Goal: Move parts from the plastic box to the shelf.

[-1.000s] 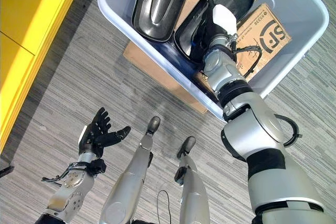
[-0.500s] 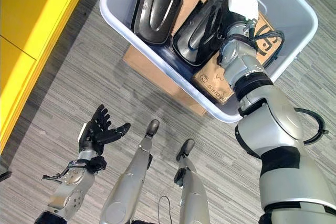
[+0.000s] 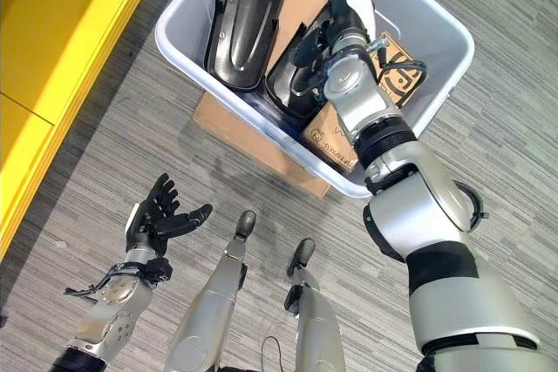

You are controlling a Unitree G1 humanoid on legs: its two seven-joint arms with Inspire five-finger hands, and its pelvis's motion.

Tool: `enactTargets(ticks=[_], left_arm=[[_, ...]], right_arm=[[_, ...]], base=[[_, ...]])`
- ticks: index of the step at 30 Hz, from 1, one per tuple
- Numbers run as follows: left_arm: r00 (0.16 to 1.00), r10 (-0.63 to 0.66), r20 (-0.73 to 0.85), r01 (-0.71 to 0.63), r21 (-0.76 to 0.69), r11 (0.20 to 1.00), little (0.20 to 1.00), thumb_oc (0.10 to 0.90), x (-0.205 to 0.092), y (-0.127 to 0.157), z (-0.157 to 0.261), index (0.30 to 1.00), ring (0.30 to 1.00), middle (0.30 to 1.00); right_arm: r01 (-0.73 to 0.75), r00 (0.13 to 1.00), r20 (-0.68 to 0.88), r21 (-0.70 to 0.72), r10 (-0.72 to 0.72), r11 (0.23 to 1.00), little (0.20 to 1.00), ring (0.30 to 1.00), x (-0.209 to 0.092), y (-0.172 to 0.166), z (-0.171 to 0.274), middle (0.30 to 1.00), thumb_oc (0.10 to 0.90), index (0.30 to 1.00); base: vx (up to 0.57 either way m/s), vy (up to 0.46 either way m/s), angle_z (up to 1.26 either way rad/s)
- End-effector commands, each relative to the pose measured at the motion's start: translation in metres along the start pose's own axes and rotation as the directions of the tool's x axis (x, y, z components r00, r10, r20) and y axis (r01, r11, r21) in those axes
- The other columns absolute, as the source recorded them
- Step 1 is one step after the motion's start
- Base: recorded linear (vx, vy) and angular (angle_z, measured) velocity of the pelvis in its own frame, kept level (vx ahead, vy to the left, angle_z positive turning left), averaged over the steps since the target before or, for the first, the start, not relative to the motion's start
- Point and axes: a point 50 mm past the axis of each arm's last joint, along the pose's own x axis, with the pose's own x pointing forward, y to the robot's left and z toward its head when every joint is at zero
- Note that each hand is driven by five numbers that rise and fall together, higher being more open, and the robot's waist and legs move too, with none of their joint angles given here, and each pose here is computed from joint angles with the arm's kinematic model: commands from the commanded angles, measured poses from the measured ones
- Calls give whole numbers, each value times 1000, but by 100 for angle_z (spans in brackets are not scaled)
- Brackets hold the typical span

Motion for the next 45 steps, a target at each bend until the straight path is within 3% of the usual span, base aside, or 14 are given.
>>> enactTargets(ticks=[1, 7, 11, 27, 37, 45], left_arm=[[995, -14, 100, 14, -6, 1000, 1000, 900, -7, 9, 23, 1000, 1000, 1000], [997, 1, 71, 0, -13, 1000, 1000, 900, -8, 11, 19, 1000, 1000, 1000], [998, -7, 63, 7, -13, 1000, 1000, 900, -7, 8, 18, 1000, 1000, 1000], [999, -12, 53, 13, -22, 1000, 1000, 900, -12, 3, 14, 1000, 1000, 1000], [998, -13, 56, 14, -30, 999, 1000, 900, -12, 0, 13, 1000, 1000, 1000], [998, -18, 66, 21, -32, 999, 1000, 900, -15, -3, 13, 1000, 1000, 1000]], right_arm=[[69, 978, 185, 147, -96, 987, 1000, 1000, 1, -20, 49, 1000, 900, 1000], [-7, 988, 148, 340, -46, 940, 1000, 1000, -5, 6, 53, 1000, 900, 1000], [-21, 994, 104, 383, -20, 923, 1000, 1000, -6, 17, 50, 1000, 900, 1000], [-4, 994, 110, 143, -11, 990, 1000, 1000, -6, 24, 37, 1000, 900, 1000], [7, 997, 76, 99, -14, 995, 1000, 1000, -6, 23, 23, 1000, 900, 1000], [95, 994, 70, -102, -88, 990, 1000, 1000, -1, 4, 10, 1000, 900, 1000]], base=[[0, 0, 0], [0, 0, 0], [0, 0, 0], [0, 0, 0], [0, 0, 0], [0, 0, 0]])
